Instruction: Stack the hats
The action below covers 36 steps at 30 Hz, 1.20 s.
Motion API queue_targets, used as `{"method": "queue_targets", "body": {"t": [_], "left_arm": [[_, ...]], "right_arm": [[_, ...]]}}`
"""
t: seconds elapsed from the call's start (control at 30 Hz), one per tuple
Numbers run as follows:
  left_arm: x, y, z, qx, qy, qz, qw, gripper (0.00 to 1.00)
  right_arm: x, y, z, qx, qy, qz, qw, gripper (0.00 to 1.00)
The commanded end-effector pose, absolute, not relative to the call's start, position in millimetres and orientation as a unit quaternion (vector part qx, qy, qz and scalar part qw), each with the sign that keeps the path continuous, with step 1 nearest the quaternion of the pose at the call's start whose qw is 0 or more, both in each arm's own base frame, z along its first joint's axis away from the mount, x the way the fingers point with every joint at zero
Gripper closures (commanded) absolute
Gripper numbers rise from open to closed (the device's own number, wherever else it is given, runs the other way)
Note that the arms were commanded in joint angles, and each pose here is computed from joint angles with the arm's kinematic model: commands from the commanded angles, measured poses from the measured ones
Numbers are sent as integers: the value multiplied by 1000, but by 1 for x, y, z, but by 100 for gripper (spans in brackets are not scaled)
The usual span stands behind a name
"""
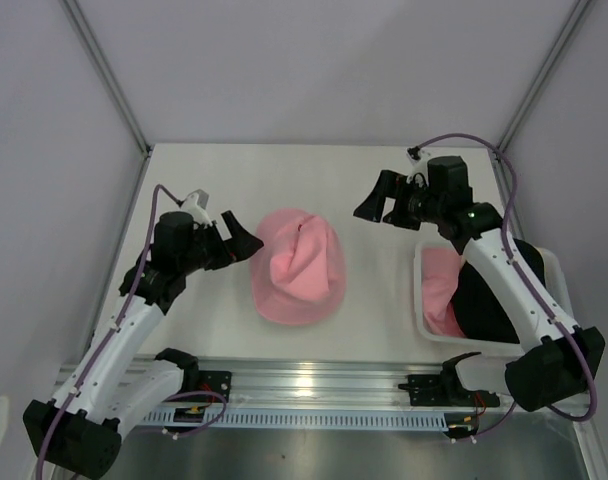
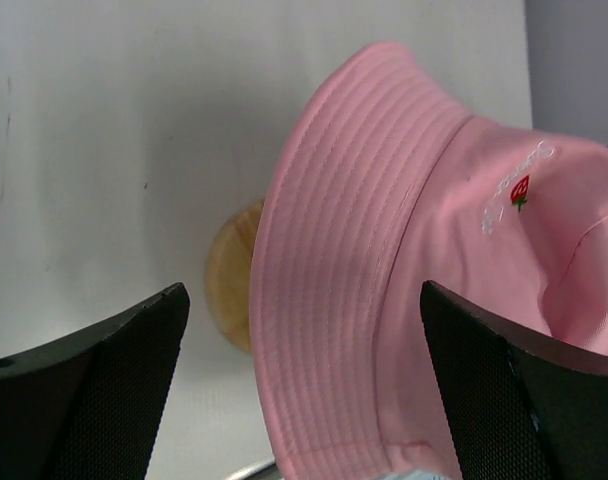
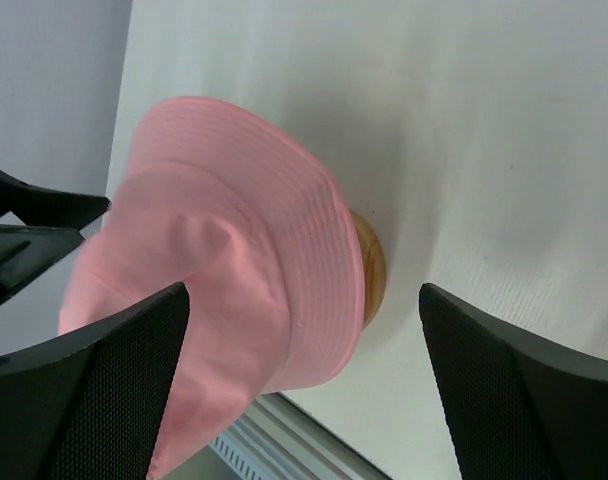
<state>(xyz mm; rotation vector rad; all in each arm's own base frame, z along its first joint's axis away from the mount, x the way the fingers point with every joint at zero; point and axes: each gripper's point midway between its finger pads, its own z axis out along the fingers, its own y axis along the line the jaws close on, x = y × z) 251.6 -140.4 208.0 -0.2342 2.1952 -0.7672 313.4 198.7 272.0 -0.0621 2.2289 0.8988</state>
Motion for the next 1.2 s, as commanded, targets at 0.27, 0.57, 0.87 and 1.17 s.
{"method": "queue_targets", "body": {"t": [0.27, 0.57, 0.87, 1.17], "left_arm": [[297, -147, 220, -98, 754, -430, 488, 1], [285, -166, 217, -86, 687, -533, 486, 0], [281, -176, 232, -77, 652, -590, 470, 33], [295, -156, 195, -140, 715, -499, 468, 99]], "right_arm": [[333, 248, 225, 23, 854, 410, 320, 0], [325, 289, 200, 8, 866, 418, 276, 0], [330, 294, 189, 8, 876, 400, 268, 1], [328, 285, 185, 15, 892, 361, 271, 1]]}}
